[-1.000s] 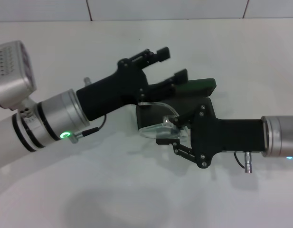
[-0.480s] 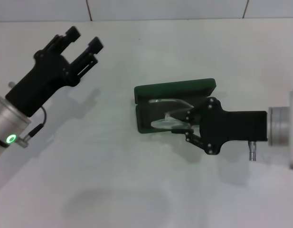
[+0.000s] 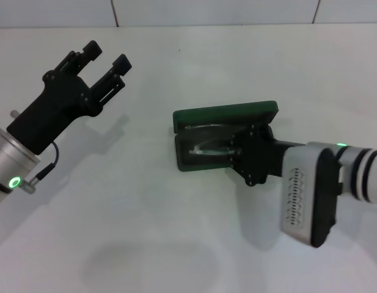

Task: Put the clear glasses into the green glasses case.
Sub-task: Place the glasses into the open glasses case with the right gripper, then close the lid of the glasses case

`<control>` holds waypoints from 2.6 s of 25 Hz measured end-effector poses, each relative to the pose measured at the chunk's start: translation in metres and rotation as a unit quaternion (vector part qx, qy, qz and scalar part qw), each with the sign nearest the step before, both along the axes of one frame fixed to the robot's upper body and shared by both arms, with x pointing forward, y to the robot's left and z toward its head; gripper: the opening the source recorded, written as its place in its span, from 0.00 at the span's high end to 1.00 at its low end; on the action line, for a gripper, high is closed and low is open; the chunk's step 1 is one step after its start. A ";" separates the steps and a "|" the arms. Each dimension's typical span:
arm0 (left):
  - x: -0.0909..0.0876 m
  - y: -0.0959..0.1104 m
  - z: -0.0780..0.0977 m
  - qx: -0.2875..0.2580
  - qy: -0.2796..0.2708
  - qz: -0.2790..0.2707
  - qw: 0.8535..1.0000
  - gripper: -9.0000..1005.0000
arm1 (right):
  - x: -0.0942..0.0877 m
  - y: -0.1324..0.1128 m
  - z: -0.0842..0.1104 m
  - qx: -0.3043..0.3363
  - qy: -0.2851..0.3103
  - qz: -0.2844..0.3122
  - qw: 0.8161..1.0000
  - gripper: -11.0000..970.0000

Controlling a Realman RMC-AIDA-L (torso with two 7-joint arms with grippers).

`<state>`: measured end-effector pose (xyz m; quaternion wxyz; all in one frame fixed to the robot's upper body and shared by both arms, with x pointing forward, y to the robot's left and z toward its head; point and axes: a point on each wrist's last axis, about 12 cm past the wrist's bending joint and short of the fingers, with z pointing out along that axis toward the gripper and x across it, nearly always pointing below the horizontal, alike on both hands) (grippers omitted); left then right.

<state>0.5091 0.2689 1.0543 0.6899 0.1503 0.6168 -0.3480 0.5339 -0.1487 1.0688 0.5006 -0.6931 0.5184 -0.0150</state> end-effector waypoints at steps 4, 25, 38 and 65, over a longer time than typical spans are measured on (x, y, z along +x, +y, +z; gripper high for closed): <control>0.001 -0.001 0.000 0.001 0.001 -0.001 1.000 0.28 | -0.001 0.002 -0.003 -0.006 -0.004 -0.002 1.000 0.75; 0.007 -0.009 -0.002 0.002 0.015 -0.007 1.000 0.27 | 0.000 0.000 -0.005 -0.001 0.000 -0.030 1.000 0.72; 0.007 -0.009 -0.005 0.005 0.023 -0.005 1.000 0.27 | -0.005 -0.024 0.020 0.074 0.109 0.020 0.991 0.44; 0.006 -0.013 -0.007 0.008 0.029 -0.017 0.999 0.27 | 0.022 -0.027 0.012 0.115 0.237 0.007 0.965 0.25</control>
